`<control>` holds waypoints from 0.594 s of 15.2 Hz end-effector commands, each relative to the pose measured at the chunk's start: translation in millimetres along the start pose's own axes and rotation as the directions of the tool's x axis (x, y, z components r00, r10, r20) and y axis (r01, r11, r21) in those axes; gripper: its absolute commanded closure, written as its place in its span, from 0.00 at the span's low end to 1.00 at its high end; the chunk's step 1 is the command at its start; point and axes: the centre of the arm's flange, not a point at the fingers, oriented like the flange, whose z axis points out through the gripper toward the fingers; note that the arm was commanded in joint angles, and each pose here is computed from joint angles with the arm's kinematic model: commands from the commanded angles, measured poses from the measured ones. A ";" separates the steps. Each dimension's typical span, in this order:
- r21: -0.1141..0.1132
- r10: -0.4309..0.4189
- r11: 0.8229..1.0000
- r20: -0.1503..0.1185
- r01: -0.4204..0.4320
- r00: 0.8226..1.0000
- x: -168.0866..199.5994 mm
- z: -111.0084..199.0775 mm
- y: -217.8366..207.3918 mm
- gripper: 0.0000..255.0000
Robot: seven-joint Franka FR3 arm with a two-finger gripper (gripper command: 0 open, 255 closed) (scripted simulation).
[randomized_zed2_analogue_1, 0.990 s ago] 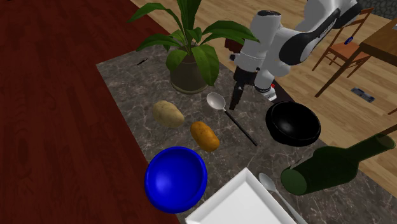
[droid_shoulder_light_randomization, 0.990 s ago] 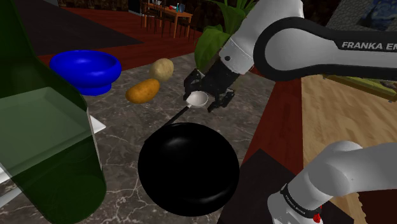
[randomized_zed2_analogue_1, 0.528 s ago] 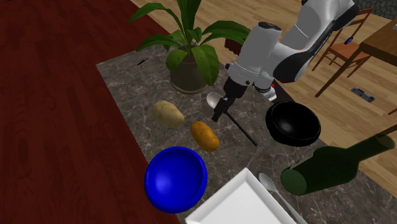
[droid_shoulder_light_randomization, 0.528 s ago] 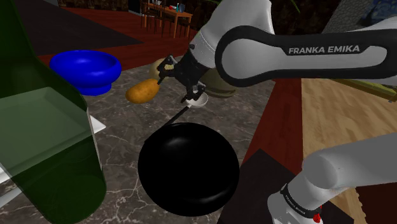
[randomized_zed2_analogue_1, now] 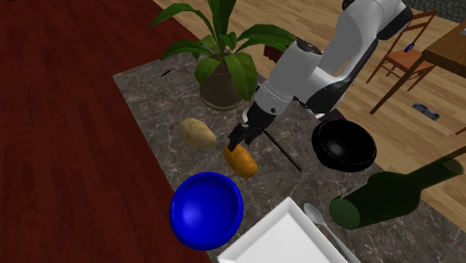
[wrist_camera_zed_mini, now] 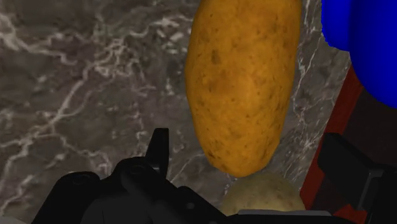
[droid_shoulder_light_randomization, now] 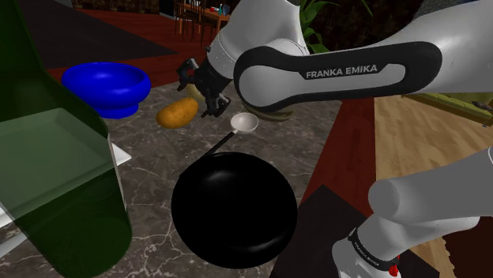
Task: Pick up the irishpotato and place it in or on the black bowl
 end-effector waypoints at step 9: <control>0.002 0.004 1.000 -0.001 -0.004 1.000 -0.1 29.5 0.1 0.00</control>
